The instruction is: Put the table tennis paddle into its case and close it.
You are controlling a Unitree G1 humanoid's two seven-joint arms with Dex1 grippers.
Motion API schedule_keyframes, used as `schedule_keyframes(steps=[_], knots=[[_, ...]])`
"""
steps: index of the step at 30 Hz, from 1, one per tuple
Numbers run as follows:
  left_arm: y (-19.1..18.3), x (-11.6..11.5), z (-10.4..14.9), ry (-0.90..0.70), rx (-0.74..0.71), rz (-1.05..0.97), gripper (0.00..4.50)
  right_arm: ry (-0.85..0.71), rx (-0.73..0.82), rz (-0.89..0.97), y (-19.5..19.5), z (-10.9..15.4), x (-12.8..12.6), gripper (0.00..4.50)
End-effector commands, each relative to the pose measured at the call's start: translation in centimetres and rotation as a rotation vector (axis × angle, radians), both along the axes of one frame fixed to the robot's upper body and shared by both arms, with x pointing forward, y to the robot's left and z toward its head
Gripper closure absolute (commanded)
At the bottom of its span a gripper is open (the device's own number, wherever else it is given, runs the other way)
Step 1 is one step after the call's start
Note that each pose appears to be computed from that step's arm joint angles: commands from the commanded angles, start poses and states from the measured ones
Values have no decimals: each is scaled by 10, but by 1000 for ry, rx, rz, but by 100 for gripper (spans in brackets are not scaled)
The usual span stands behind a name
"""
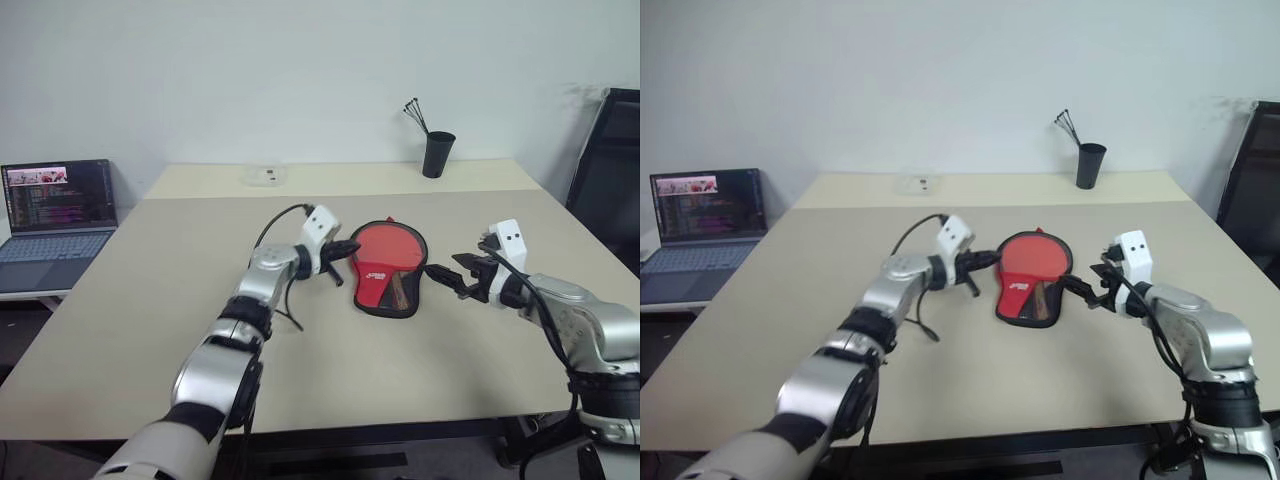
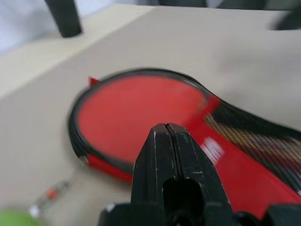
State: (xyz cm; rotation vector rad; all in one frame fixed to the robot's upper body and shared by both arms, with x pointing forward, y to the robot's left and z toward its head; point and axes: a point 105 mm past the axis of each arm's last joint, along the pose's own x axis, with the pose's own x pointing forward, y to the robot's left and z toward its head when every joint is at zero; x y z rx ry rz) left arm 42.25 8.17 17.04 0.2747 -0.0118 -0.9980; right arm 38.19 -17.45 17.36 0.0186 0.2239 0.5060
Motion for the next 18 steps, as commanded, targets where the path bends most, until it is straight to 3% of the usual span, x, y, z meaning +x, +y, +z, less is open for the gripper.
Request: schedule_keyframes(steps=[1,9,18], knots=[[17,-20,34,-76,-41,-77,449,-22,-22,-64,-3,-5,22,0],[48,-46,38,-71,-33,-19,449,36,-68,-83,4,-40,50,0],[51,-48,37,-71,-21,12,449,152,-118,-34,13,-67,53,0]])
